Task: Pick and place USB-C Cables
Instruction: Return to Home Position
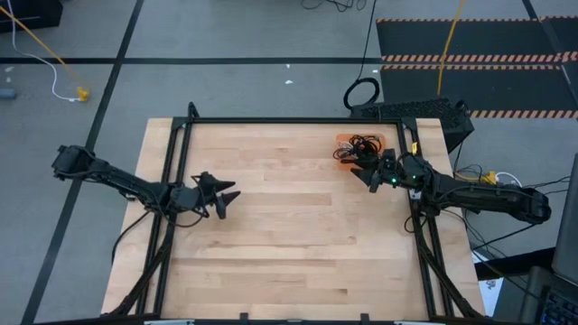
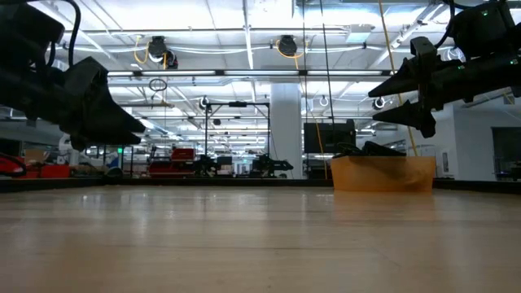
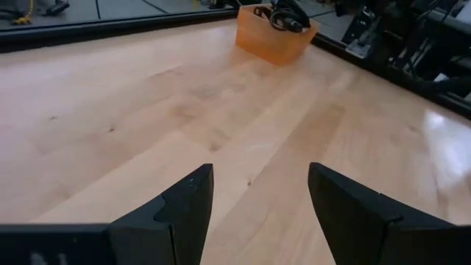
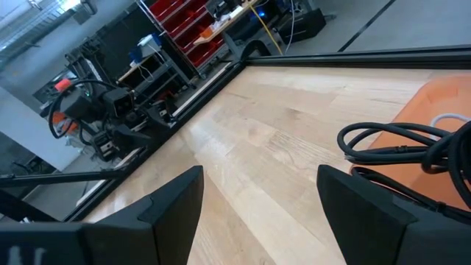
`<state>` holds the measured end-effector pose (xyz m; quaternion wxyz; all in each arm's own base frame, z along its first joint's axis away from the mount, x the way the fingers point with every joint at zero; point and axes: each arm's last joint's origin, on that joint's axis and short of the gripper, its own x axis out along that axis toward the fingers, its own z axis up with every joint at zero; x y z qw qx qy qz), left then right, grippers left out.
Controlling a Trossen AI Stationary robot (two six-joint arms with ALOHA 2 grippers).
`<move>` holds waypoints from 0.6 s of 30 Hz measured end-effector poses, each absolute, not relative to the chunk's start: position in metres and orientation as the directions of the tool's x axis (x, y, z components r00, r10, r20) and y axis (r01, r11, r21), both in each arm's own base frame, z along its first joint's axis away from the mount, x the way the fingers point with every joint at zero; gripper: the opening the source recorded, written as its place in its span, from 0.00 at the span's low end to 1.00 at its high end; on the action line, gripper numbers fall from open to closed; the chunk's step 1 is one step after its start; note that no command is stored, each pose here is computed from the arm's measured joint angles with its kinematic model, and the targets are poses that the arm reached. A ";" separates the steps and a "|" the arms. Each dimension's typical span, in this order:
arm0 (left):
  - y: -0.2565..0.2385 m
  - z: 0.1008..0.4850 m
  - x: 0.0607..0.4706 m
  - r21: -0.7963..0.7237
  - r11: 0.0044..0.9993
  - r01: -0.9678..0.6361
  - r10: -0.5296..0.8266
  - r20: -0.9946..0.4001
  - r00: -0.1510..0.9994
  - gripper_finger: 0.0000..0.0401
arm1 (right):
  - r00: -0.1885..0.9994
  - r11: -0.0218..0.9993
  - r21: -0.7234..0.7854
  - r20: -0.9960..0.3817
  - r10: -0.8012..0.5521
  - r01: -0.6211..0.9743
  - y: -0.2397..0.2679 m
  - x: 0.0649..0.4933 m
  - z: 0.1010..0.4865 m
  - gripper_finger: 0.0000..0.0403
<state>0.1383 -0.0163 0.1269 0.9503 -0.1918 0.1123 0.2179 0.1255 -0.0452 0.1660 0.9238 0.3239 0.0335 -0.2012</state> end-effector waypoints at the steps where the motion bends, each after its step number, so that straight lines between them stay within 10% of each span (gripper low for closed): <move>1: -0.016 0.127 0.138 -0.307 0.834 -0.458 0.371 -0.300 0.879 0.56 | 0.917 0.709 0.585 -0.192 -0.350 0.393 -0.045 0.126 0.166 0.64; 18: -0.016 0.127 0.138 -0.293 0.840 -0.457 0.372 -0.302 0.878 0.56 | 0.932 0.735 0.597 -0.060 -0.359 0.321 -0.043 0.118 0.164 0.64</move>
